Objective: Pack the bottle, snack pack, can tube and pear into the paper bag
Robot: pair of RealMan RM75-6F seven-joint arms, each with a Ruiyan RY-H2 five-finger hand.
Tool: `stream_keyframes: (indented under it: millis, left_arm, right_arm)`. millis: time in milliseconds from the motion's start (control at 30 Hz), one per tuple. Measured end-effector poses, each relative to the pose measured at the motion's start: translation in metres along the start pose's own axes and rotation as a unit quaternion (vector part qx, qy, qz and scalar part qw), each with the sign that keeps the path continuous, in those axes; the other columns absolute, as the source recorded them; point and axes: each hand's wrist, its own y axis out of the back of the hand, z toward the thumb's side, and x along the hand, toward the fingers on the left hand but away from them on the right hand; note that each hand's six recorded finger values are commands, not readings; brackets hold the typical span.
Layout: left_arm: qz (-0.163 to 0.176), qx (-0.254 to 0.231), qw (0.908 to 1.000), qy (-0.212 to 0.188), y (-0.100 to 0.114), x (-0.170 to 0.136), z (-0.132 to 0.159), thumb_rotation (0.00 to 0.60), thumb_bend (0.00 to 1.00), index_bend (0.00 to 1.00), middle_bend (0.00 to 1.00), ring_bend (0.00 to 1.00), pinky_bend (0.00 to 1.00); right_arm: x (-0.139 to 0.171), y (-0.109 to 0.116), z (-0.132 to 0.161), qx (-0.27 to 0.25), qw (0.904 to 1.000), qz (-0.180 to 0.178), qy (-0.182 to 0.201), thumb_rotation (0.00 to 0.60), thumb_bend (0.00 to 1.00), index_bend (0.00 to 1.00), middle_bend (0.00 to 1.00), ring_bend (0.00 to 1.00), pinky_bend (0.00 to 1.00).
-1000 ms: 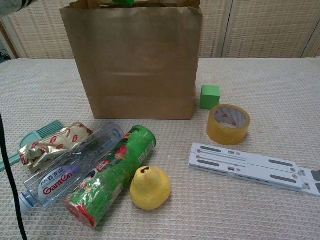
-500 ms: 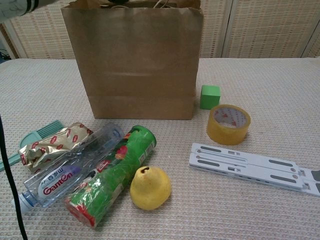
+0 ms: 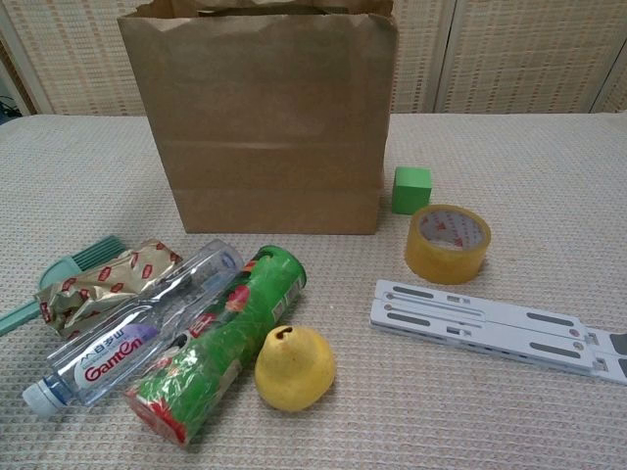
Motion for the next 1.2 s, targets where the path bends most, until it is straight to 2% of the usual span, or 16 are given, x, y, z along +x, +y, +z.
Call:
stream_keyframes:
  millis: [133,267,367,433,533,633,733,833,867,933,967,1000,1067,1100,1200]
  left_arm:
    - [-0.027,0.033,0.9985,0.036,0.002,-0.04,-0.049,0.6,0.41,0.02,0.0,0.0,0.16]
    - [-0.079,0.046,0.9929,0.077,-0.004,-0.097,-0.097,0.6,0.4,0.02,0.0,0.0,0.15]
    - [-0.11,0.06,0.9884,0.086,-0.01,-0.123,-0.113,0.6,0.4,0.02,0.0,0.0,0.15]
    - [-0.118,0.08,0.9875,0.067,-0.013,-0.126,-0.114,0.6,0.4,0.02,0.0,0.0,0.14]
    - [-0.133,0.134,0.9819,0.014,-0.019,-0.127,-0.113,0.6,0.4,0.01,0.0,0.0,0.13]
    - [-0.15,0.215,0.9628,-0.065,-0.029,-0.127,-0.11,0.6,0.4,0.0,0.0,0.0,0.13]
    - [-0.168,0.309,0.9219,-0.163,-0.044,-0.129,-0.104,0.6,0.4,0.0,0.0,0.0,0.12]
    - [-0.183,0.398,0.8586,-0.266,-0.064,-0.132,-0.099,0.6,0.4,0.0,0.0,0.0,0.11]
    - [-0.188,0.429,0.8289,-0.306,-0.072,-0.132,-0.096,0.6,0.4,0.0,0.0,0.0,0.11]
    - [-0.191,0.472,0.7819,-0.36,-0.086,-0.131,-0.093,0.6,0.4,0.0,0.0,0.0,0.1]
    - [-0.191,0.494,0.7526,-0.391,-0.096,-0.131,-0.09,0.6,0.4,0.0,0.0,0.0,0.09]
    - [-0.191,0.505,0.7343,-0.411,-0.103,-0.13,-0.087,0.6,0.4,0.0,0.0,0.0,0.09]
    - [-0.193,0.521,0.7059,-0.44,-0.119,-0.131,-0.084,0.6,0.4,0.0,0.0,0.0,0.09]
    - [-0.195,0.523,0.6994,-0.446,-0.124,-0.131,-0.083,0.6,0.4,0.0,0.0,0.0,0.09]
    - [-0.202,0.526,0.6896,-0.455,-0.136,-0.131,-0.081,0.6,0.4,0.0,0.0,0.0,0.08]
  right_arm:
    - [0.001,-0.001,0.001,0.003,1.0,0.001,0.002,0.6,0.03,0.0,0.0,0.0,0.01]
    - [0.001,-0.002,0.002,0.005,1.0,0.003,0.002,0.6,0.03,0.0,0.0,0.0,0.01]
    - [0.001,-0.003,0.002,0.006,1.0,0.004,0.002,0.6,0.03,0.0,0.0,0.0,0.01]
    - [0.0,-0.003,0.002,0.007,1.0,0.005,0.003,0.6,0.03,0.0,0.0,0.0,0.01]
    - [-0.001,-0.003,0.003,0.007,1.0,0.003,0.003,0.6,0.03,0.0,0.0,0.0,0.01]
    - [-0.001,-0.003,0.003,0.007,1.0,0.003,0.003,0.6,0.03,0.0,0.0,0.0,0.01]
    - [-0.001,-0.004,0.004,0.008,1.0,0.004,0.004,0.6,0.03,0.0,0.0,0.0,0.01]
    - [0.0,-0.004,0.003,0.008,1.0,0.004,0.004,0.6,0.03,0.0,0.0,0.0,0.01]
    - [0.0,-0.003,0.003,0.007,1.0,0.004,0.004,0.6,0.03,0.0,0.0,0.0,0.01]
    - [0.0,-0.004,0.003,0.006,1.0,0.005,0.004,0.6,0.03,0.0,0.0,0.0,0.01]
    - [0.0,-0.004,0.003,0.006,1.0,0.006,0.004,0.6,0.03,0.0,0.0,0.0,0.01]
    - [0.0,-0.004,0.003,0.006,1.0,0.006,0.003,0.6,0.03,0.0,0.0,0.0,0.01]
    - [0.0,-0.004,0.002,0.005,1.0,0.007,0.003,0.6,0.03,0.0,0.0,0.0,0.01]
    - [0.0,-0.004,0.002,0.004,1.0,0.008,0.002,0.6,0.03,0.0,0.0,0.0,0.01]
    - [-0.001,-0.003,0.002,0.003,1.0,0.009,0.002,0.6,0.03,0.0,0.0,0.0,0.01]
